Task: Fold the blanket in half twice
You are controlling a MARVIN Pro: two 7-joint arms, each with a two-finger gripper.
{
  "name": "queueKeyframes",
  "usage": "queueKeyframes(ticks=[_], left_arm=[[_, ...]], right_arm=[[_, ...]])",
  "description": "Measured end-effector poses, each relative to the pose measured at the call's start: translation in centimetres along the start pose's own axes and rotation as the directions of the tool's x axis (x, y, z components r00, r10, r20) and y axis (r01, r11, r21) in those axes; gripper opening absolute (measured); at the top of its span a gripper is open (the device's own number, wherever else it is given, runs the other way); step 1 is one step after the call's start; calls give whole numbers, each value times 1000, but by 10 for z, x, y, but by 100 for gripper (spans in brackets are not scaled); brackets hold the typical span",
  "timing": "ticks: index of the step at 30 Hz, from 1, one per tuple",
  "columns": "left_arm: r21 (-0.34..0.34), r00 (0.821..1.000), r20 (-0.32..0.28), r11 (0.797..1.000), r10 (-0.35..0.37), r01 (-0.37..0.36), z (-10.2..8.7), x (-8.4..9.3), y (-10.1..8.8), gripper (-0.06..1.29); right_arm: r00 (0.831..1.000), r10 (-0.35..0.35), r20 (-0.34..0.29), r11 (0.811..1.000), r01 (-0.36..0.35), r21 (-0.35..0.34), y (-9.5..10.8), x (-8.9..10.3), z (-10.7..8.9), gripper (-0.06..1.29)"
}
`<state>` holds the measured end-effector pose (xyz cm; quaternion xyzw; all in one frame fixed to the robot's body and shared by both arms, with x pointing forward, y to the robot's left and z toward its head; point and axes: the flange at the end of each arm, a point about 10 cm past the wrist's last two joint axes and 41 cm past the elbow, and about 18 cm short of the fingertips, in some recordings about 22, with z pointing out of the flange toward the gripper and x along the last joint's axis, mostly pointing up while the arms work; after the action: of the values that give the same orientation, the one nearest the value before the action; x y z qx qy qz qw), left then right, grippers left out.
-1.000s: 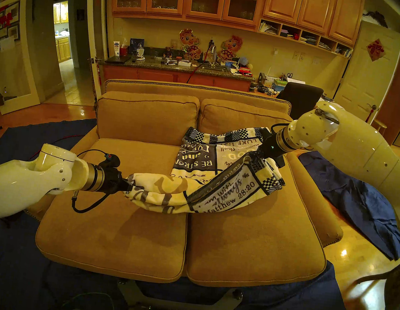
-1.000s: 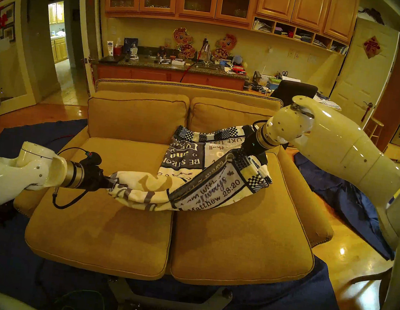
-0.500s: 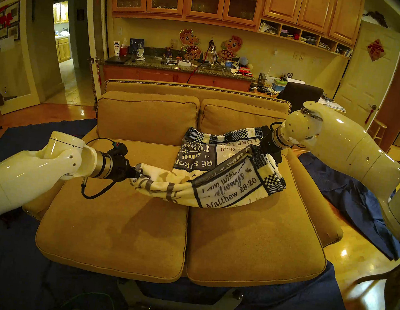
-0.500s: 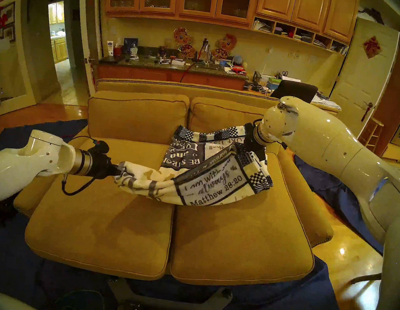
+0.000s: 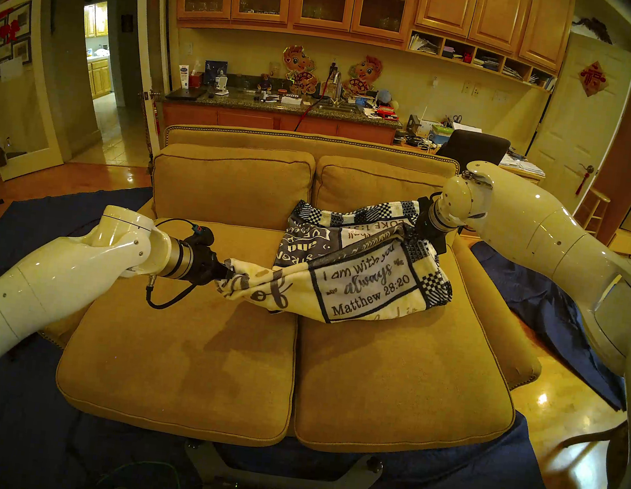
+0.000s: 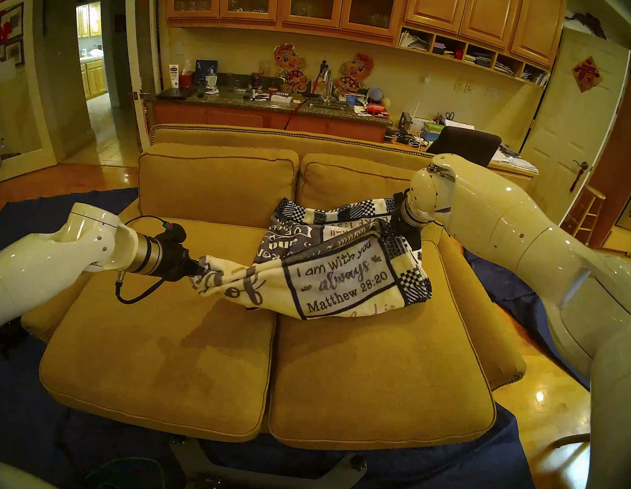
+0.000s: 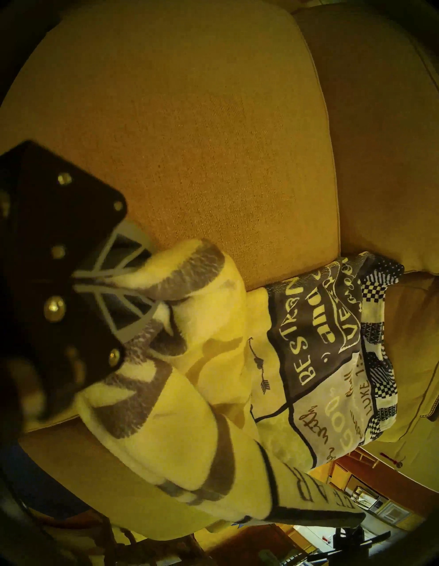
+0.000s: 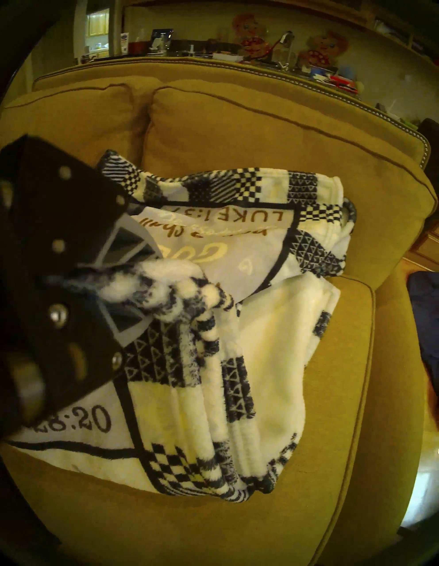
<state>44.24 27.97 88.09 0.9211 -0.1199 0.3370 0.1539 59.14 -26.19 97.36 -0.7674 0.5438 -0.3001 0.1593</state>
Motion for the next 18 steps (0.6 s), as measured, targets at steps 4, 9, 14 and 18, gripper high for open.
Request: queueKeyframes(ticks=[4,9,14,18], left_arm=[[-10,1000,3,1000,2,-2,9,9,5,-2],[-22,1000,1,1000,7,-7,16,20,12,-2],[-31,1000,2,999,12,-12,26,33,20,-2],[-32,1000,3,999,13,-13,30,40,23,-2]], right_arm=[[1000,15,-22,1000,-15,-4,-2,2,5,0],[999,28,-40,1000,-28,-7,-3,4,9,0],[997,43,-61,999,-44,-10,-4,6,14,0],[996,51,-71,999,-52,-12,-5,8,16,0]])
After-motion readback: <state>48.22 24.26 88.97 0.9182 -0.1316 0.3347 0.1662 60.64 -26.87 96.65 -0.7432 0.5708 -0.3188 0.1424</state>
